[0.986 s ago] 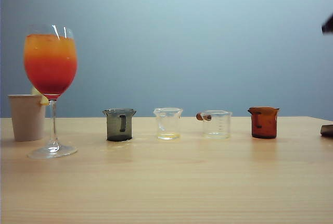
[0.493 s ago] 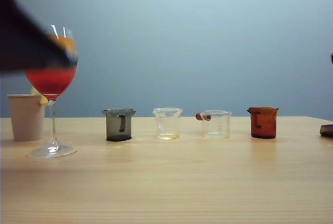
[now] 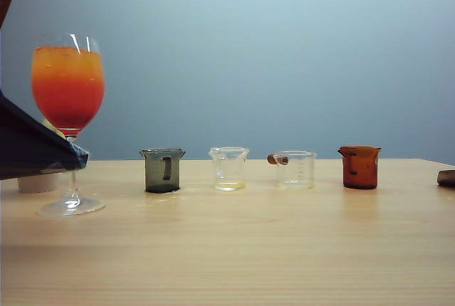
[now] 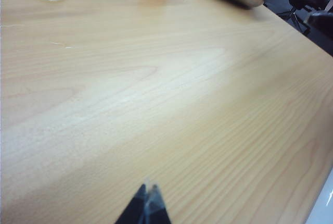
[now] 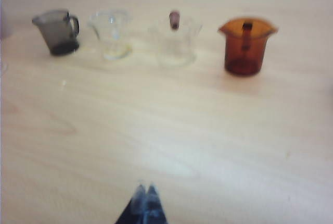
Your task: Pick up the fourth measuring cup from the left, pour the grenadine inside into the goblet, and finally put the measuring cup back in its original place.
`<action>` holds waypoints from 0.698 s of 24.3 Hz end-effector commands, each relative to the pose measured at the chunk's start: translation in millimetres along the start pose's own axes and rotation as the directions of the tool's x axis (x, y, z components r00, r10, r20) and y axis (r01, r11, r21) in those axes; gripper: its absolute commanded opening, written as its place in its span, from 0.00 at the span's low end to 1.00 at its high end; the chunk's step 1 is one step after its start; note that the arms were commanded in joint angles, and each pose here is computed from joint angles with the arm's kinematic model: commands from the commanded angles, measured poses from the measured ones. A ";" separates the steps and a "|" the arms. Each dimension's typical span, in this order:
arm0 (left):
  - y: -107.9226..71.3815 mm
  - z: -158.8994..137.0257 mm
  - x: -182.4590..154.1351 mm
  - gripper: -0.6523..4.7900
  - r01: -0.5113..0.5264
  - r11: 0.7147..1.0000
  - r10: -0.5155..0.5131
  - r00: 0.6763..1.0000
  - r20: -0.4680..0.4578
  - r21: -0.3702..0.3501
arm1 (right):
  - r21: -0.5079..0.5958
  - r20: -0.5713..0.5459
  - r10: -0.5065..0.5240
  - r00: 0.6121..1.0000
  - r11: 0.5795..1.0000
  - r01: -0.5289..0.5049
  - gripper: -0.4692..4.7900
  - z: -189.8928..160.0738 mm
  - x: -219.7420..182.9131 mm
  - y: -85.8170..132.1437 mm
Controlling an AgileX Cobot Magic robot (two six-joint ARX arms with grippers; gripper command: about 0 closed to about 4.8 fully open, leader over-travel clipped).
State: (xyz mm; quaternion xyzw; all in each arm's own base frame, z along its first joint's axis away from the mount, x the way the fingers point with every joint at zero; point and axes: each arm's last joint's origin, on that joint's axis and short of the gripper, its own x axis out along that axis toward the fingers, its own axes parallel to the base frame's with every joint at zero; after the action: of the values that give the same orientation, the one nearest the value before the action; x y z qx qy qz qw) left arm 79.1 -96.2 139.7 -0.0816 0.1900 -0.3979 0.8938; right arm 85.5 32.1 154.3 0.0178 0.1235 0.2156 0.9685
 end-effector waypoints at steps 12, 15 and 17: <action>0.8 6.5 -3.3 0.12 0.006 1.000 -0.006 0.998 0.056 -0.002 | 0.051 -0.022 0.004 1.000 0.999 -0.003 0.13 -1.3 -0.5 0.1; 8.9 14.1 -8.5 0.12 0.008 1.000 -0.006 0.993 0.117 -0.019 | 0.052 -0.025 0.000 1.000 0.999 0.002 0.13 -2.3 -0.2 -0.6; 16.8 19.6 -14.1 0.12 -0.038 0.999 0.043 0.983 0.176 -0.034 | 0.054 -0.030 -0.007 1.000 0.999 0.009 0.13 -3.2 0.0 -1.1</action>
State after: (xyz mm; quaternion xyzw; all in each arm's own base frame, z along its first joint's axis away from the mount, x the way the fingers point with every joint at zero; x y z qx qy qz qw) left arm 87.8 -79.6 152.5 -0.1174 0.1332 -0.3754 0.9097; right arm 84.9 31.2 151.1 0.0387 0.1450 0.2100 0.9661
